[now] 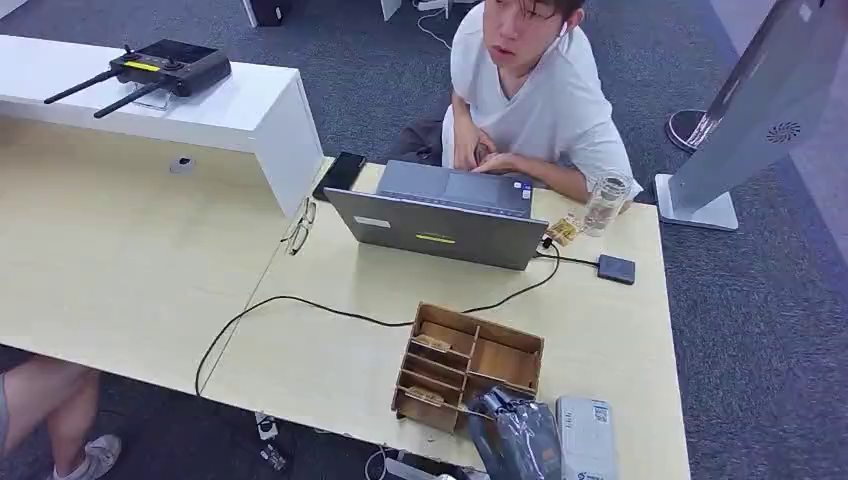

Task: Pass the card to the sensor for recognition and then transmit it.

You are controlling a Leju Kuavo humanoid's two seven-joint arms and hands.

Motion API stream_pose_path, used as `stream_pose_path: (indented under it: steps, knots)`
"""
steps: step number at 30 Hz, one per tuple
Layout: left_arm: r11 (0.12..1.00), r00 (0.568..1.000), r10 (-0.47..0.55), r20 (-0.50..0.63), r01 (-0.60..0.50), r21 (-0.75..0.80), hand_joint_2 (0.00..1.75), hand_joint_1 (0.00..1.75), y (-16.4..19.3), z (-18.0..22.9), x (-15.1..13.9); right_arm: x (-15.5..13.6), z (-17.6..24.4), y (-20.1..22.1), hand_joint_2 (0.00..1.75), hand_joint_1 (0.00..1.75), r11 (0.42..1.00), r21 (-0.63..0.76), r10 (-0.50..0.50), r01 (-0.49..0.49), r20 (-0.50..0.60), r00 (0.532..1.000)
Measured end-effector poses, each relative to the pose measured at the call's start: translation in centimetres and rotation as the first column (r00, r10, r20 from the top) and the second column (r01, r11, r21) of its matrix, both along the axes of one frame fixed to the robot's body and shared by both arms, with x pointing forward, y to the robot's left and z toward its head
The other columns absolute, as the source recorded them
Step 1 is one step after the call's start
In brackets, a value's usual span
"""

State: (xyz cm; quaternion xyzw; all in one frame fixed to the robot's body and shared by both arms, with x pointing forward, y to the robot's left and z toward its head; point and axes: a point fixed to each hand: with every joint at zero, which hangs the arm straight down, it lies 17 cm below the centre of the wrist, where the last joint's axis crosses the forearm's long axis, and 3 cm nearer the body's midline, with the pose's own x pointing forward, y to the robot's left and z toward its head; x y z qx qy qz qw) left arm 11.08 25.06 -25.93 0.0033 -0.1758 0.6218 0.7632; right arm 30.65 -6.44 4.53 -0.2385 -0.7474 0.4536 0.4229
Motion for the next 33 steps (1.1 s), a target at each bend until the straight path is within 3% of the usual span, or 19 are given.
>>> stream_pose_path:
  steps: [19, 33]
  knots:
    - [1.000, 1.000, 0.008, -0.002, -0.008, 0.006, 0.00, 0.00, 0.2, 0.0, -0.1, -0.8, 10.8, -0.2, 1.75, 1.75, 0.983, 0.176, 0.004, -0.049, 0.247, 0.969]
    - [1.000, 1.000, 0.002, 0.000, -0.002, 0.015, 0.00, 0.00, 0.3, 0.0, 0.0, -0.3, 14.1, -0.8, 1.75, 1.75, 0.972, 0.232, -0.033, -0.042, 0.308, 0.951]
